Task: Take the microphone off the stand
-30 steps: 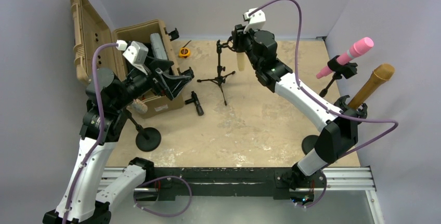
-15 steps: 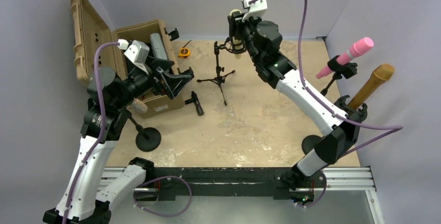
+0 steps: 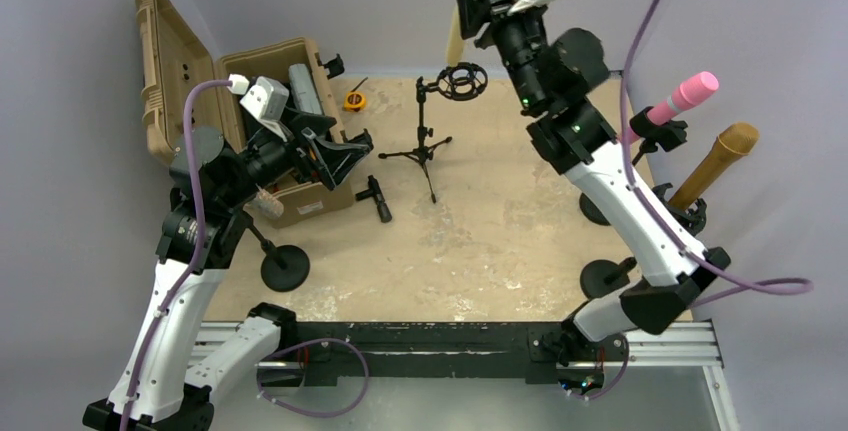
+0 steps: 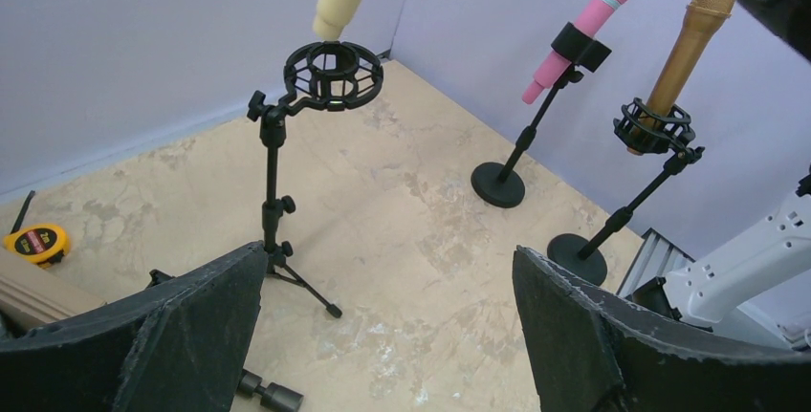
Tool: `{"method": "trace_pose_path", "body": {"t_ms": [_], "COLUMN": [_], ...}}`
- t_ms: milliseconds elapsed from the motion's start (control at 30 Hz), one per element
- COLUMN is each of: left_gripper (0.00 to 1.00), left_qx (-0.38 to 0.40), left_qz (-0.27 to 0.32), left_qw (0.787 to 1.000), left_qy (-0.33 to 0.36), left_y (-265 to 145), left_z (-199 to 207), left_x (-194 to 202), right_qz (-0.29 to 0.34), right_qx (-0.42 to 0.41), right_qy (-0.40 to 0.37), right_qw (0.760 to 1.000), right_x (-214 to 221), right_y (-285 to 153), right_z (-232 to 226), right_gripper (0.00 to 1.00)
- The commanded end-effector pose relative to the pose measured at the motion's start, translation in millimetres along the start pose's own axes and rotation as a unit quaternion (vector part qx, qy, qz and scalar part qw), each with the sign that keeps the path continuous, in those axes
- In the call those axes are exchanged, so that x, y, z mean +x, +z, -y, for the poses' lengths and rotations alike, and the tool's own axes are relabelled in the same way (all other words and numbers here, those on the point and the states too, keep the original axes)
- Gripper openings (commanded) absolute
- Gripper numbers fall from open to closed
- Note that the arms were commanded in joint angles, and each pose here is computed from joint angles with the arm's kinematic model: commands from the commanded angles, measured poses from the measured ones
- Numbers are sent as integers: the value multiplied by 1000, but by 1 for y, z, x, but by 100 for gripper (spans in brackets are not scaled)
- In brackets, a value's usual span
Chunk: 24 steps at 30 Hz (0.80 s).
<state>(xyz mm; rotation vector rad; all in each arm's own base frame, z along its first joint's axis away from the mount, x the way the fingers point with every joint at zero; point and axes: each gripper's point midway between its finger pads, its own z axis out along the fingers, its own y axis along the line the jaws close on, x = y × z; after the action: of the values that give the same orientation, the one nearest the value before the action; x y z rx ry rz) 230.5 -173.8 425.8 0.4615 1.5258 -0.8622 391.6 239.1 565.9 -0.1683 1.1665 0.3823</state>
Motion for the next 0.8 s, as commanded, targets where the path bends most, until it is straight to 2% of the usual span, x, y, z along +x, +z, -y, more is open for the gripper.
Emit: {"method": "trace_pose_path", "body": {"t_ms": [0, 133, 300, 467, 533, 667, 733, 767], "left_gripper": [96, 96, 94, 93, 93, 93, 92, 93], "left_qx": [10, 3, -30, -43, -45, -57, -61, -62], "left_qz": [13, 14, 13, 16, 18, 20, 21, 20], "left_qw": [1000, 1000, 999, 999, 999, 998, 998, 998], "left_qy": [5, 6, 3, 4, 5, 8, 8, 7], "left_y": [0, -1, -3, -7, -8, -9, -10, -10], "left_z": [6, 5, -4, -6, -6, -9, -10, -11], "left_x": [-8, -8, -8, -11, -12, -13, -13, -13], "right_qz": [131, 119, 35, -54, -84, -133, -159, -194], "right_qx": [-98, -193, -317, -437, -449, -434, -436, -434], "right_qy": [61, 96, 146, 218, 248, 298, 338, 386], "right_qw": [985, 969, 937, 871, 855, 840, 819, 791], "right_x": [-107, -97, -39, 28, 49, 84, 102, 123], "right_y": [-43, -69, -103, -163, -181, -206, -225, -244], "right_z": [-23, -54, -97, -132, -138, -147, -156, -170], "right_gripper": [0, 0, 0, 0, 0, 0, 0, 0]}}
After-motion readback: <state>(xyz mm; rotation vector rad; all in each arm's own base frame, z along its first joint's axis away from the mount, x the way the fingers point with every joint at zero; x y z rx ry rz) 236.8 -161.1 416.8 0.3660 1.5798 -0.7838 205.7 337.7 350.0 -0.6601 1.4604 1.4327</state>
